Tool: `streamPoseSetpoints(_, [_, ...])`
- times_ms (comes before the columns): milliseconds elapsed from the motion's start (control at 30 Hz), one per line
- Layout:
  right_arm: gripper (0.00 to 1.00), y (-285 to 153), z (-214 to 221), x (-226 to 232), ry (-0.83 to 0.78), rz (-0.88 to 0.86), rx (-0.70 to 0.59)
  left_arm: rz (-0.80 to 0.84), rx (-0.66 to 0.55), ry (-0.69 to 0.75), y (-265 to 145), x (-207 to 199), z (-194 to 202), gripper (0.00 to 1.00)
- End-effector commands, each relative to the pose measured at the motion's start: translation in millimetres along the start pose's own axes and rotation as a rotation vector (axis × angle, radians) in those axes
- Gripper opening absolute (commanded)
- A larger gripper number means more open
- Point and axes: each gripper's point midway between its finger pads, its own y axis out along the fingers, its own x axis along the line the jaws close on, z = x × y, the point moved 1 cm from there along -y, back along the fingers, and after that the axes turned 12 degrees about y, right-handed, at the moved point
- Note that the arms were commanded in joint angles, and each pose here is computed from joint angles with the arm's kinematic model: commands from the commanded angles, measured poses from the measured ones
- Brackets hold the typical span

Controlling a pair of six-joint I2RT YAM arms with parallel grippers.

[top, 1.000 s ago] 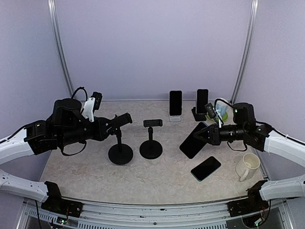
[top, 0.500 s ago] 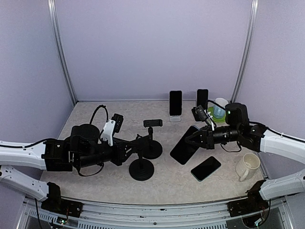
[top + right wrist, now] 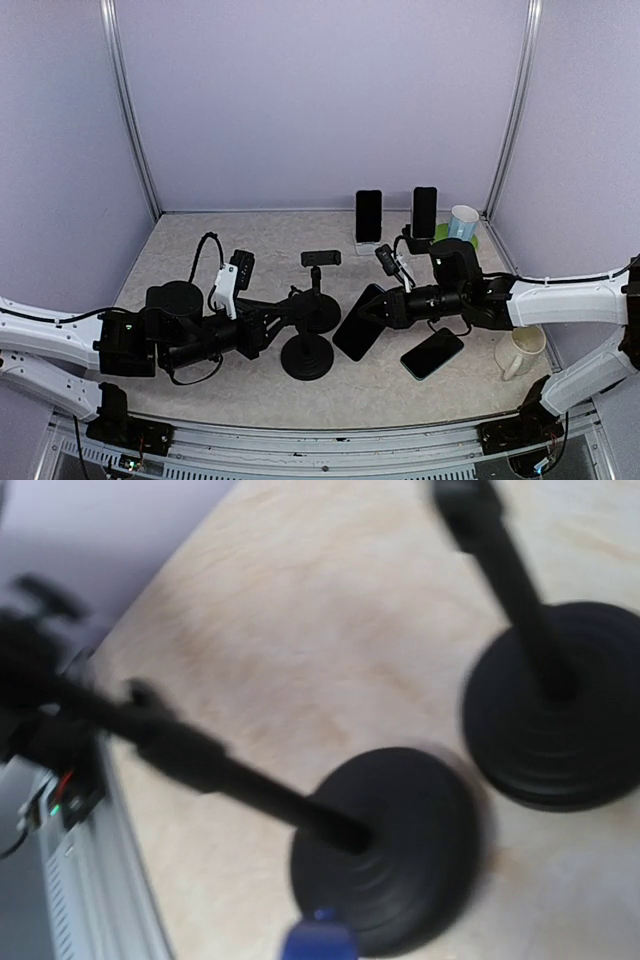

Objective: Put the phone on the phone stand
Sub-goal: Place the phone stand at the center of the board.

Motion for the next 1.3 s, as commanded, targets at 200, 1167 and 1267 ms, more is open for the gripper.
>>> streamPoseSetpoints(200, [0.00, 25.1, -14.3, -8.1, 0.088, -0.013, -0.087, 0.006, -0.149, -0.057, -7.8, -4.4, -38.3, 0.10])
streamPoseSetpoints(1167, [0.00, 73.1, 20.9, -42.1, 0.035, 0.277, 0.055, -0.029, -0.074, -0.009, 4.7, -9.0, -43.5, 0.09])
streamPoseSetpoints(1267, [0.00, 77.7, 31.4, -47.3, 0.036, 0.298, 0.092, -0.036, -0.060, -0.003, 4.5, -8.2, -42.9, 0.09])
